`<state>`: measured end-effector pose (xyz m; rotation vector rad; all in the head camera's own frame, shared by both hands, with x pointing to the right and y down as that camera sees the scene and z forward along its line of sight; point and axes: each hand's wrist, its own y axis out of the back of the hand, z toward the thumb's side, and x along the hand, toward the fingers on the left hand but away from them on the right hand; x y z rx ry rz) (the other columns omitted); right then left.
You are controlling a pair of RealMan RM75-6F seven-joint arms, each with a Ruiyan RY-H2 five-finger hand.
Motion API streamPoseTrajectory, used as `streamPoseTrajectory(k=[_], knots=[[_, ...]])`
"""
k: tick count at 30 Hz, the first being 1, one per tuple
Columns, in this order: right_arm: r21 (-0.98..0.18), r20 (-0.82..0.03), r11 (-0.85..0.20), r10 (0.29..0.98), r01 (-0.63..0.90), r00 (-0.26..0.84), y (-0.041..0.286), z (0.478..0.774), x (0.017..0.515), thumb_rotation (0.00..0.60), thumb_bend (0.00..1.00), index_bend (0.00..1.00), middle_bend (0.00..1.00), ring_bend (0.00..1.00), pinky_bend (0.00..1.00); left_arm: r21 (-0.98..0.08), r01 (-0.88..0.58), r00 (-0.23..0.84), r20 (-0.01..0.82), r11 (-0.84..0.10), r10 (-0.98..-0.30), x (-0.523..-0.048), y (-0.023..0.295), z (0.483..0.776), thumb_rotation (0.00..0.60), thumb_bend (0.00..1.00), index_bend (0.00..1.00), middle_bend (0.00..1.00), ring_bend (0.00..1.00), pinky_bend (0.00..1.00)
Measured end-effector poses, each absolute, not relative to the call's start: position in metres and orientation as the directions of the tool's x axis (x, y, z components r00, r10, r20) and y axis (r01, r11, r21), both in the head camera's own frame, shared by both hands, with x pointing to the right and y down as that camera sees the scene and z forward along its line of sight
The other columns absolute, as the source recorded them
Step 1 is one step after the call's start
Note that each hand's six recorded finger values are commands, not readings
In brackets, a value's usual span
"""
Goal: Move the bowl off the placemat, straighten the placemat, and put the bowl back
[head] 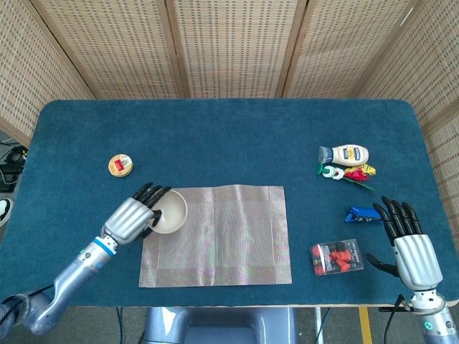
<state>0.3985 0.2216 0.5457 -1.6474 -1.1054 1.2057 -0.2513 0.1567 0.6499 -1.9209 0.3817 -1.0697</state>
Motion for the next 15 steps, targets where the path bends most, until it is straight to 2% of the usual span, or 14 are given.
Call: streamPoseTrajectory(k=[7,15], knots=[[-0.935,-0.27,-0.296,0.951,0.194,0.151,0.219,0.545,0.403,0.6,0.0,0.03,0.0,0.0,0.0,-0.776,0.174,0.661,0.548,-0.606,-0.512,-0.188,0.176,0.659,0.6,0.41,0.66,0.0,0.0,0.0],[-0.932,-0.275,-0.3,0.951,0.202,0.143,0.217,0.545,0.407,0.6,0.0,0.03,0.0,0.0,0.0,-0.752,0.215,0.656,0.584,-0.623,-0.478,-0.17,0.178,0.673,0.6,0.41,0.67,0.0,0.0,0.0]])
